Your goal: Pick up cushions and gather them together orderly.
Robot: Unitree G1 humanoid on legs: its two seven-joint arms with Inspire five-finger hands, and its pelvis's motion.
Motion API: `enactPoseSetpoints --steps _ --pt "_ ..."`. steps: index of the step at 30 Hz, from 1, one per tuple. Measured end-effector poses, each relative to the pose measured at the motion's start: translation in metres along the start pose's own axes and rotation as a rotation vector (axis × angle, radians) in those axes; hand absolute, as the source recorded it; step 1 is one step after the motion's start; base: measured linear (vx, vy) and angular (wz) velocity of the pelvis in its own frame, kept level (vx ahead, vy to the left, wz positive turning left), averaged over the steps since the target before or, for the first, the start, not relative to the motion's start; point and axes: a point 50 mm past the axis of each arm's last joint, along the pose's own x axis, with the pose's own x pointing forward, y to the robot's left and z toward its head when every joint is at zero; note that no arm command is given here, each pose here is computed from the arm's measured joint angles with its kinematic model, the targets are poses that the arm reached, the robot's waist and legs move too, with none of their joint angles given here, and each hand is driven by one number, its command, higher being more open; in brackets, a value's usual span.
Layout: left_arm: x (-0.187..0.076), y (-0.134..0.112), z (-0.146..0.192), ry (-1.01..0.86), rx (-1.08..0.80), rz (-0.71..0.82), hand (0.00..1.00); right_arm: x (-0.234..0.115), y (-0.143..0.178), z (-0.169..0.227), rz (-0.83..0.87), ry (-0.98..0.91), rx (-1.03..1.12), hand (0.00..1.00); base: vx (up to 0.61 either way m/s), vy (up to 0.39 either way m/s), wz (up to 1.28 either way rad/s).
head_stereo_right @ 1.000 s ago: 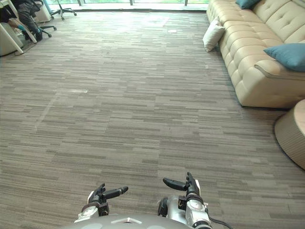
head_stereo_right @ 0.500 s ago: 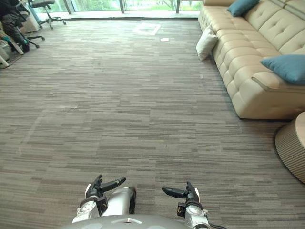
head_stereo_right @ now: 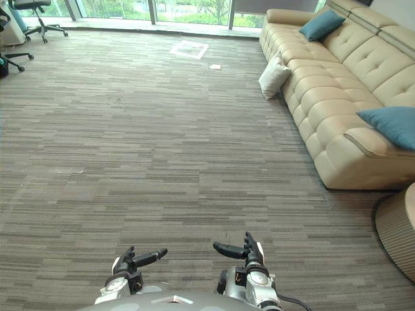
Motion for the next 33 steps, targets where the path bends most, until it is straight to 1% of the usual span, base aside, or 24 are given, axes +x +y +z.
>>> enactPoseSetpoints --steps 1,2,3,4,5,6,7,10,12,14,18,21,25,28,33 --pt "0.000 -0.001 -0.002 0.006 0.004 -0.003 1.00 0.000 -0.001 -0.001 -0.004 0.005 0.003 1.00 0.65 -0.192 0.79" --pt "-0.002 -0.007 -0.008 0.025 0.018 -0.022 1.00 0.001 -0.006 -0.001 -0.026 0.017 0.021 1.00 0.69 -0.238 0.54" --pt "-0.001 -0.011 -0.002 0.007 0.034 -0.051 1.00 0.002 -0.014 0.003 -0.054 0.005 0.038 1.00 0.80 -0.301 0.51" --pt "-0.001 -0.009 0.000 0.000 0.036 -0.048 1.00 0.002 -0.015 0.008 -0.058 -0.022 0.040 1.00 0.70 -0.329 0.48" --pt "-0.004 -0.002 -0.012 0.028 0.033 -0.019 1.00 0.001 -0.016 0.006 -0.055 -0.023 0.033 1.00 0.50 -0.249 0.46" --pt "-0.005 -0.007 -0.013 0.028 0.016 -0.028 1.00 0.001 -0.024 0.000 -0.074 0.004 0.012 1.00 0.49 -0.220 0.32" --pt "-0.005 -0.010 -0.011 0.018 -0.010 -0.029 1.00 0.000 -0.026 -0.005 -0.079 0.028 0.009 1.00 0.49 -0.164 -0.01" --pt "-0.005 -0.010 -0.006 -0.006 -0.033 -0.028 1.00 0.000 -0.021 -0.009 -0.062 0.061 0.001 1.00 0.47 -0.097 -0.30" --pt "-0.004 -0.005 0.006 -0.055 -0.038 -0.019 1.00 -0.001 -0.009 -0.015 -0.028 0.087 -0.010 1.00 0.51 -0.057 -0.57" --pt "-0.004 -0.007 0.013 -0.094 -0.043 -0.025 1.00 -0.002 -0.006 -0.018 -0.020 0.101 -0.015 1.00 0.33 -0.019 -0.58" --pt "-0.002 -0.012 0.023 -0.128 -0.066 -0.035 1.00 -0.002 -0.009 -0.020 -0.041 0.111 -0.019 1.00 0.57 0.149 -0.54" --pt "-0.003 -0.013 0.023 -0.129 -0.086 -0.037 1.00 -0.003 -0.009 -0.021 -0.040 0.116 -0.039 1.00 0.56 0.268 -0.32" --pt "0.000 -0.001 0.028 -0.131 -0.058 -0.011 1.00 -0.006 0.002 -0.029 -0.014 0.140 -0.021 1.00 0.62 0.306 -0.17" --pt "0.002 0.001 0.022 -0.090 -0.047 0.002 1.00 -0.006 0.002 -0.028 -0.006 0.134 -0.021 1.00 0.57 0.302 -0.28" --pt "0.001 -0.002 0.010 -0.041 -0.030 0.001 1.00 -0.005 0.000 -0.014 -0.011 0.048 -0.012 1.00 0.44 0.147 -0.04"
